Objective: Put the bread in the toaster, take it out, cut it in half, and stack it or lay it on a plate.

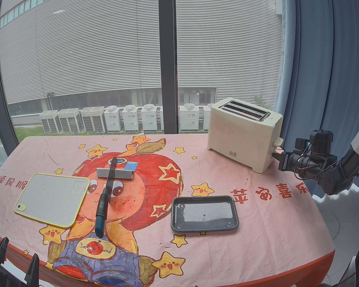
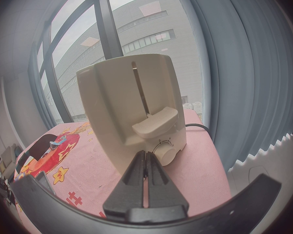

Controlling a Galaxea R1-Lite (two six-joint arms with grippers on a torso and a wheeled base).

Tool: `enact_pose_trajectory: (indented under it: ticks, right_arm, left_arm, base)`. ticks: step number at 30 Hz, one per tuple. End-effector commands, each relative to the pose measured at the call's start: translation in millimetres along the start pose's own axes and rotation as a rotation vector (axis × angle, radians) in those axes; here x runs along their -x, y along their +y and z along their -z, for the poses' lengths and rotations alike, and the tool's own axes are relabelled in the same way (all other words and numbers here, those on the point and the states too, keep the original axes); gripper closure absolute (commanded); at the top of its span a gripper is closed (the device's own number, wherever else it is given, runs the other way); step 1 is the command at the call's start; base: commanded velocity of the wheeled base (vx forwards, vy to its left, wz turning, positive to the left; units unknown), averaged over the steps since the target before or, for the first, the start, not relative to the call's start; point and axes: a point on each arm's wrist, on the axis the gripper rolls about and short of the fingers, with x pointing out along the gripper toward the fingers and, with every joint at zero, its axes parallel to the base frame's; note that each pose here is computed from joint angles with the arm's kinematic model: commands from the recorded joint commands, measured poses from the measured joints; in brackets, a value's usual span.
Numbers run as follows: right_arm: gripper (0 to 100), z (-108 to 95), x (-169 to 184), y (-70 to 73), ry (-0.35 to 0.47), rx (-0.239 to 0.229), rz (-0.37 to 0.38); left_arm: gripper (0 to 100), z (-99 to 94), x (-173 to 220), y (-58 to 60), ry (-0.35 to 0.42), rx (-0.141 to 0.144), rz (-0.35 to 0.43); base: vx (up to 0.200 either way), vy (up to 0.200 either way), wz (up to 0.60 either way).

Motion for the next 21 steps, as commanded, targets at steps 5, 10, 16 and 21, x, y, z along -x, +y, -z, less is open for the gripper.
enact_pose_trajectory:
  ticks: [5,10,16,21]
  right_arm:
    - [100,1.2,-2.6,0.3,0.003,0.000,-0.002]
    - [100,1.6,-2.5,0.2,0.004,0.000,-0.001]
    - [100,1.5,-2.4,-0.3,0.004,-0.001,0.000]
    - [100,3.7,-3.8,-1.7,0.011,-0.003,0.003]
  left_arm:
    - [0,4.5,-1.2,0.0,0.016,0.000,0.000]
    - [0,4.5,-1.2,0.0,0.016,0.000,0.000]
    - [0,4.5,-1.2,0.0,0.016,0.000,0.000]
    - [0,4.5,-1.2,0.0,0.016,0.000,0.000]
  base:
    - [0.000,0.000,0.00]
    - [0.000,0.000,0.00]
    - [0.000,0.000,0.00]
    - [0.000,0.000,0.00]
